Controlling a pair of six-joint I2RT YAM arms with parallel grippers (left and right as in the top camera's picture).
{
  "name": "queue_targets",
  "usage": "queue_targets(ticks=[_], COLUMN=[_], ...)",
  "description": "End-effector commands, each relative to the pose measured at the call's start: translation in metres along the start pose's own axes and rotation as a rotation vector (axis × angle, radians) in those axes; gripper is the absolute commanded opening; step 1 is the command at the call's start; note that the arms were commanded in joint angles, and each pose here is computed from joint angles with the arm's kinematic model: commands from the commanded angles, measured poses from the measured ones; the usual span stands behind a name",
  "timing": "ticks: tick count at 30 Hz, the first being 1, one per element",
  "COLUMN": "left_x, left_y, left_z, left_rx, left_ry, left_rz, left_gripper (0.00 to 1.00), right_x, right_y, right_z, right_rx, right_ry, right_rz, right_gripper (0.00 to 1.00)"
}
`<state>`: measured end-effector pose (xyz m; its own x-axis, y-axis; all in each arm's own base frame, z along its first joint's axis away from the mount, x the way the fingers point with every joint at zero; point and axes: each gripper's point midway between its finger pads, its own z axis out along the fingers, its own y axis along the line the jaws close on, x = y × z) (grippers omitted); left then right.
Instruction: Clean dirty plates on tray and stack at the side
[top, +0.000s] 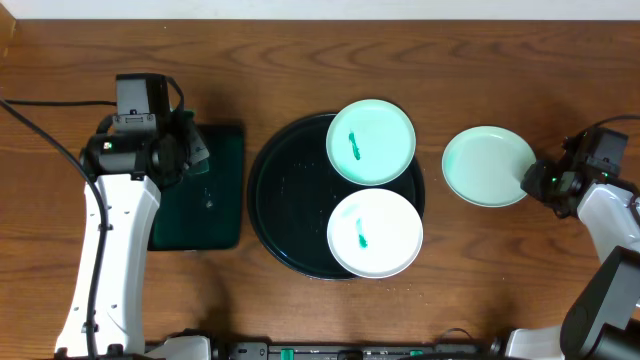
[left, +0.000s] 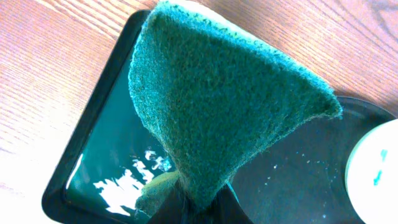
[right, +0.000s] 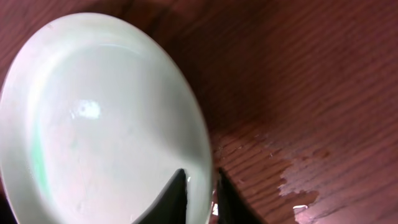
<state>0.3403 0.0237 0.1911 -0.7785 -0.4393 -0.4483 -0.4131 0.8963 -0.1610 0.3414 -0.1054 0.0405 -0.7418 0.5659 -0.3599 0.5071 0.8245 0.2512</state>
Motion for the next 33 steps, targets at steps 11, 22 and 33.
queue_targets(ticks=[11,22,33], left_x=[0.005,0.012,0.013], left_y=[-0.022,-0.045,-0.045], left_z=[0.006,-0.001,-0.001], left_rx=[0.044,0.088,0.087], left_ry=[0.011,0.018,0.023], left_rz=[0.070,0.131,0.127], left_gripper=[0.07,0.07,0.07], right_x=[0.011,0.108,0.177], right_y=[0.073,0.130,0.142], right_z=[-0.057,-0.097,-0.065], right_rx=[-0.125,-0.153,-0.193], right_ry=[0.203,0.523,0.589], right_rz=[-0.148,-0.525,-0.728], right_gripper=[0.47,0.50,0.46])
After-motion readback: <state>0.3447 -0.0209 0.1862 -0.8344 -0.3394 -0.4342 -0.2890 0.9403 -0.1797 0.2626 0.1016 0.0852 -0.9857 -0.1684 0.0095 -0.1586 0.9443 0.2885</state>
